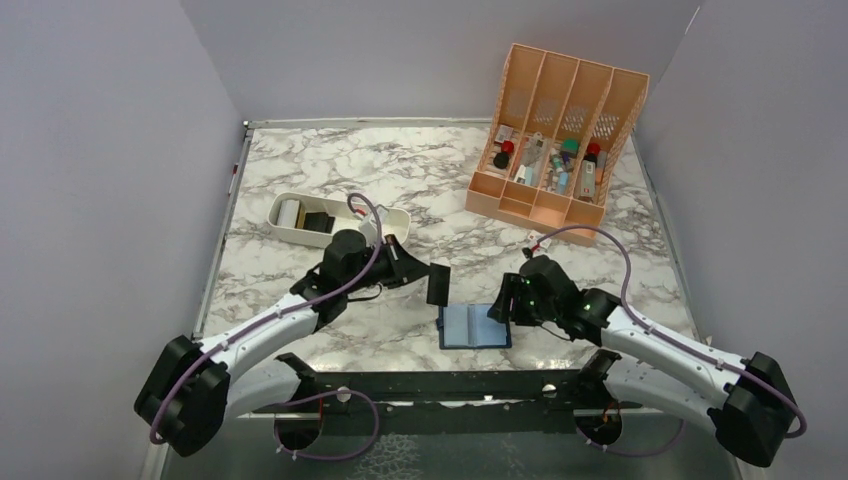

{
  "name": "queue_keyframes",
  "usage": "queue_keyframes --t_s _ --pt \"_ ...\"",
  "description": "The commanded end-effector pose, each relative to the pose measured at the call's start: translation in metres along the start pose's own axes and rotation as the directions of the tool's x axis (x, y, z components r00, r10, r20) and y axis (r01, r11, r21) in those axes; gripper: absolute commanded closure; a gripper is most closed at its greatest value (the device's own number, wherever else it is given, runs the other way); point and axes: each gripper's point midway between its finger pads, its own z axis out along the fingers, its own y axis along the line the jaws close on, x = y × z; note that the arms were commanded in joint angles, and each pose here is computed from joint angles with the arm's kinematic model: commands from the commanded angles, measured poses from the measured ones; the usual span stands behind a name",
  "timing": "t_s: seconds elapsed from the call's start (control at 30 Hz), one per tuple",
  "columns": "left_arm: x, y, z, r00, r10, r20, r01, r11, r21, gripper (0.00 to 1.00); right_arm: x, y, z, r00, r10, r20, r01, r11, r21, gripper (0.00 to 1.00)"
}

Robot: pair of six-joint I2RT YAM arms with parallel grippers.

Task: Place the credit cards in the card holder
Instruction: Insert the credit card into the card holder.

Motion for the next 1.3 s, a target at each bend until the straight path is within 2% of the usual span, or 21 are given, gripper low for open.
queue_keyframes --t_s 0.0,0.13,0.23,0.5,0.77,1.27 --pt "0.006 -0.015 0.012 0.996 -0.037 0.083 0.033 0.998 0.052 1.0 -0.007 -0.008 0.006 0.999 -0.001 0.037 -0.001 0.999 0.052 0.44" --pt "0.031 -0.013 0.024 0.997 -0.051 0.062 0.048 0.998 0.041 1.0 0.0 -0.029 0.013 0.999 0.039 0.029 -0.043 0.986 0.159 0.45" --pt "0.046 -0.01 0.032 0.997 -0.065 0.036 0.063 0.997 0.042 1.0 0.009 -0.03 0.019 0.999 0.054 -0.004 -0.052 0.985 0.162 0.46" --pt "0.053 0.002 0.036 0.996 -0.051 0.071 0.051 0.999 -0.006 1.0 0.028 -0.026 0.029 0.994 0.074 -0.083 -0.064 0.991 0.117 0.51" --pt "0.064 0.021 0.036 0.994 -0.082 0.076 0.086 0.995 -0.051 1.0 0.033 -0.021 0.032 0.991 0.084 -0.106 -0.075 0.993 0.089 0.6" --pt "0.093 0.041 0.046 0.996 -0.084 0.027 0.087 0.989 -0.116 1.0 0.039 -0.022 0.033 0.988 0.089 -0.124 -0.079 0.994 0.08 0.63"
